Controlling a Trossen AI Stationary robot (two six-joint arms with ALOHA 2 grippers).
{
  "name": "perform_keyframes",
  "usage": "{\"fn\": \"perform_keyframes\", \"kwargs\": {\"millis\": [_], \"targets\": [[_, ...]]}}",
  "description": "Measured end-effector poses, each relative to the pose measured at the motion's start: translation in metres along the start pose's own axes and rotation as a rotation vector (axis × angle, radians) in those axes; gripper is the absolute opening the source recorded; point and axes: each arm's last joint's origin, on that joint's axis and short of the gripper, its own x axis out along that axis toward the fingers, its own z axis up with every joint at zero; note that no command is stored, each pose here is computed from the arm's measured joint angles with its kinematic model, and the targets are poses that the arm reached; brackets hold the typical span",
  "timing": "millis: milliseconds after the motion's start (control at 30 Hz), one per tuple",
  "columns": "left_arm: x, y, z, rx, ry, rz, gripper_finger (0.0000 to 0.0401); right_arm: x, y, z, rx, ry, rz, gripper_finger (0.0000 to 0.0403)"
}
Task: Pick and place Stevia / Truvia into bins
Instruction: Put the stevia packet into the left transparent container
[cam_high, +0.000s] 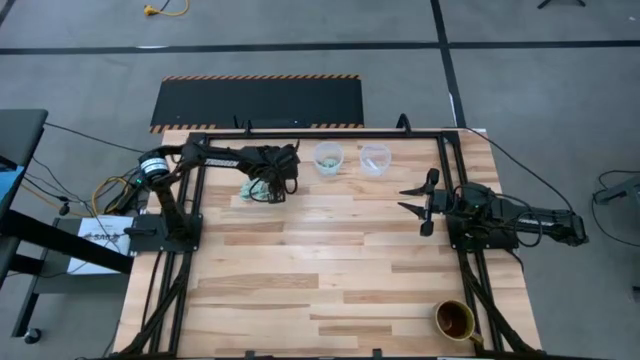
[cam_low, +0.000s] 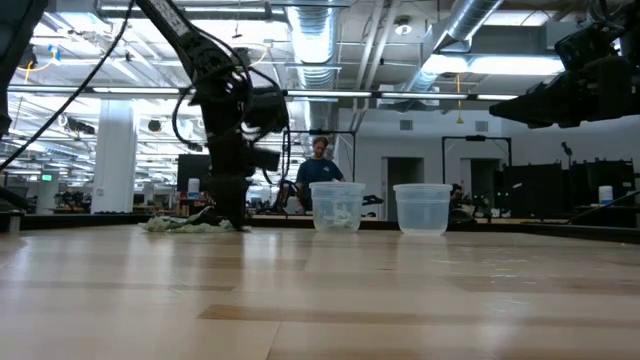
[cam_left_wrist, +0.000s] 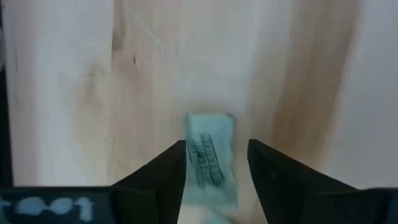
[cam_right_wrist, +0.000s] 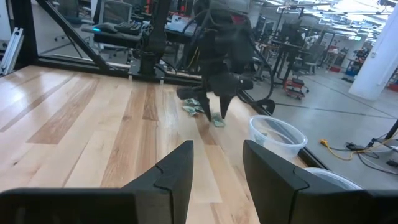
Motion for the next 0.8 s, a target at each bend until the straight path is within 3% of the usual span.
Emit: {"fn": "perform_keyframes", "kwargs": {"millis": [267, 500, 800], "targets": [[0.017, -0.001, -0.002, 0.0, 0.067, 0.005, 0.0134, 0.0, 0.0, 0.0, 0.001, 0.0, -0.001, 0.0134], [0.005, -0.009, 0.001, 0.03, 0.037, 0.029, 0.0018, 0.0, 0.0, 0.0, 0.001, 0.0, -0.003, 0.0134], [-0.009, -0.013, 0.009, 0.045, 0.019, 0.263, 0.0002, 0.0, 0.0, 0.0, 0.001, 0.0, -0.003, 0.0134]]}}
